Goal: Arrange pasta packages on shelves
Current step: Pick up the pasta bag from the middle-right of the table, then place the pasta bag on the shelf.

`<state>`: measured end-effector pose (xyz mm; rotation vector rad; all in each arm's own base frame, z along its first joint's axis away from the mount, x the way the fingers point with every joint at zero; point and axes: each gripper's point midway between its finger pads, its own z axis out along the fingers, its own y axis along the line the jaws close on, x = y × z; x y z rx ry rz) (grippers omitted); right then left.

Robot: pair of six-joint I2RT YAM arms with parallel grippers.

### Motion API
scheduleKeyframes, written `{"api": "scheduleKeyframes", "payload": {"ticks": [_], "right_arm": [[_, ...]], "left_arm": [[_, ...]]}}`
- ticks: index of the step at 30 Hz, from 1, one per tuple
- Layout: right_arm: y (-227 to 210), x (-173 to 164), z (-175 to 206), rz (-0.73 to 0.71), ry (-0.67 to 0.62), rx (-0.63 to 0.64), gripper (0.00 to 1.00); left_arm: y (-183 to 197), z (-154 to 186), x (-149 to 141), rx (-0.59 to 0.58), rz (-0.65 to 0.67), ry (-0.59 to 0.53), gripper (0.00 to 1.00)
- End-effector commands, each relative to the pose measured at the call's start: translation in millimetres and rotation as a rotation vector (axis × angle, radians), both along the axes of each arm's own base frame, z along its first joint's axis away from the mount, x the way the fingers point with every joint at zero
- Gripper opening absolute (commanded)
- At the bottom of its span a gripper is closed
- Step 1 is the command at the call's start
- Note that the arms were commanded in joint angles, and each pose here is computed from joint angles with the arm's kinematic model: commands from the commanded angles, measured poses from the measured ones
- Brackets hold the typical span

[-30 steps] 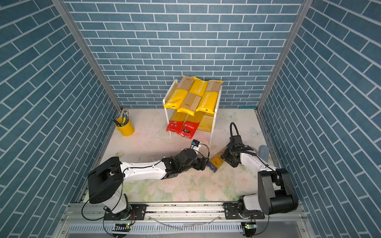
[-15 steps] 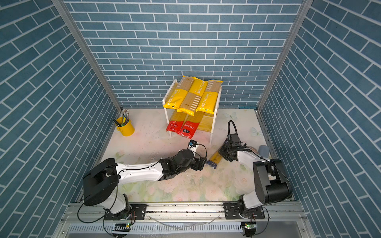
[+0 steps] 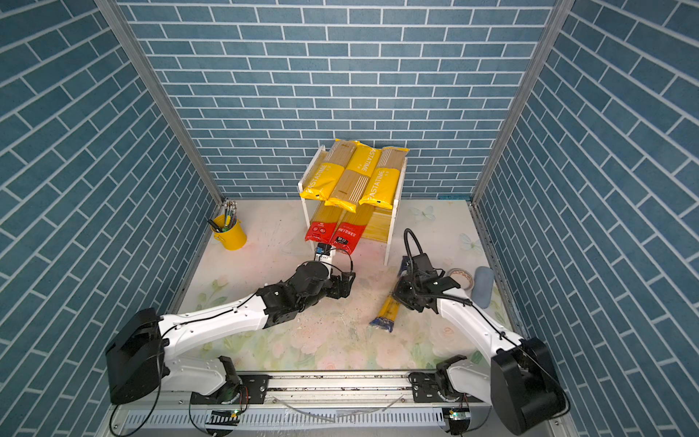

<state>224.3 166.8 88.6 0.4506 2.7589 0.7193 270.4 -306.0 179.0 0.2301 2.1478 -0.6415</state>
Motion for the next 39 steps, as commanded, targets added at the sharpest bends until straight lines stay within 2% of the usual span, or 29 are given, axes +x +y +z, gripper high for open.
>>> {"api": "scheduleKeyframes", "payload": {"ticks": [1,8,15,17,20,24,29,34,39], "right_arm": [[33,-13,33,0.047,-0.055,0.107,0.05],[71,-24,114,0.216,-0.296,0.167,0.03],[97,12,168,0.259,-0.500,0.179,0.01],[96,27,181,0.224,-0.551,0.171,0.00],[78,50,187,0.106,-0.574,0.144,0.00],[67,89,187,0.003,-0.591,0.179,0.00],[73,124,194,-0.025,-0.613,0.202,0.00],[84,142,198,-0.029,-0.628,0.216,0.00],[83,155,197,-0.043,-0.649,0.172,0.00]], "left_arm": [[27,-2,-8,0.029,0.035,0.027,0.85],[68,20,-21,0.001,0.080,-0.009,0.88],[58,44,-26,-0.143,0.016,-0.015,0.92],[57,53,-28,-0.196,-0.004,-0.012,0.92],[58,56,-32,-0.265,-0.021,-0.007,0.96],[37,51,-32,-0.342,-0.087,0.010,0.97],[9,36,-22,-0.379,-0.141,0.034,0.98],[-14,24,-9,-0.432,-0.168,0.059,0.98],[-26,10,12,-0.434,-0.145,0.097,0.97]]}}
